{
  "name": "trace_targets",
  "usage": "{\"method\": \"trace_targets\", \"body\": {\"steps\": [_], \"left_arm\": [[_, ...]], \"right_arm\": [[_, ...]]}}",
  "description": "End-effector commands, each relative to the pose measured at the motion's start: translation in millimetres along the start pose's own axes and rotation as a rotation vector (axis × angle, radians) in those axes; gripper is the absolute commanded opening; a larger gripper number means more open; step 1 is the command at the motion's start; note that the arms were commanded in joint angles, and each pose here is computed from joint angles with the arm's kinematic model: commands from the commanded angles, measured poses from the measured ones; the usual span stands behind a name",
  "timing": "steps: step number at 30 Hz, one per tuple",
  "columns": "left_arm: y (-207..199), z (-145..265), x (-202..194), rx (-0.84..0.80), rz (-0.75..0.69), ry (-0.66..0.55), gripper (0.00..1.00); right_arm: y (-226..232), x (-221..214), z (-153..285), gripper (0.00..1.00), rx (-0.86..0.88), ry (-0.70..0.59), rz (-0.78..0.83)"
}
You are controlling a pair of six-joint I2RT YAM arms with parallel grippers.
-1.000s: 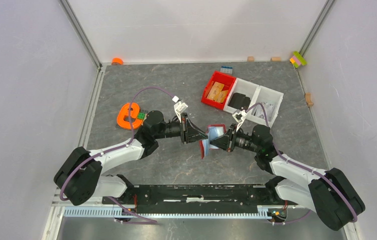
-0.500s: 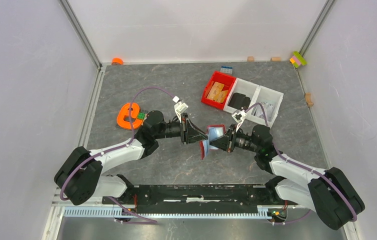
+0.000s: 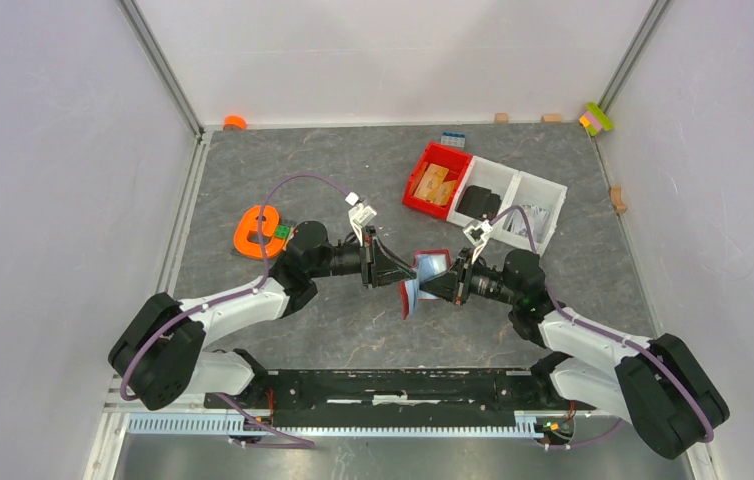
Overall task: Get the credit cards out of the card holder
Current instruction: Remove the credit card from the card holder.
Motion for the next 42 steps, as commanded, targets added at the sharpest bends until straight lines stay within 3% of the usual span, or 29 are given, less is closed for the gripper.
{"method": "trace_targets", "body": {"steps": [1, 6, 10, 18, 26, 31, 38, 40, 42], "left_arm": [[-1.0, -3.0, 1.7, -0.017, -0.011, -0.009, 0.3], [1.1, -3.4, 1.6, -0.002, -0.004, -0.008, 0.29], [16.1, -1.6, -2.3, 0.131, 0.007, 0.015, 0.26], [30.2, -2.5, -7.6, 0.225, 0.028, 0.046, 0.33], [29.6, -2.0, -7.6, 0.224, 0.029, 0.047, 0.47], [22.6, -2.3, -5.8, 0.171, 0.022, 0.031, 0.39], [27.8, -8.5, -10.3, 0.161, 0.054, 0.066, 0.43], [33.1, -10.1, -13.9, 0.186, 0.073, 0.09, 0.39], [40.8, -11.5, -17.4, 0.233, 0.095, 0.113, 0.25]], "right_arm": [[16.9, 14.9, -3.5, 0.0, 0.091, -0.037, 0.061], [16.8, 15.0, -3.6, 0.0, 0.09, -0.038, 0.063], [11.8, 16.4, -3.7, 0.0, 0.041, -0.043, 0.075], [1.7, 16.5, -4.8, 0.0, -0.042, -0.052, 0.081], [-6.1, 17.4, -4.1, 0.0, -0.112, -0.059, 0.088], [-6.6, 16.5, -4.6, 0.0, -0.108, -0.056, 0.081], [-5.8, 15.4, -5.5, 0.0, -0.096, -0.051, 0.079], [-5.5, 15.1, -6.6, 0.09, -0.091, -0.043, 0.078], [-5.2, 13.8, -7.9, 0.19, -0.084, -0.034, 0.077]]}}
Point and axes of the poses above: each gripper's point midway between its finger pads, its own z axis back along the fingers, its own y axis along the line the jaws close on, x = y × z, the point moved 6 cm from there along z, back along the fingers, and after that the axes turned 7 degrees about -z, right-handed, at the moved point
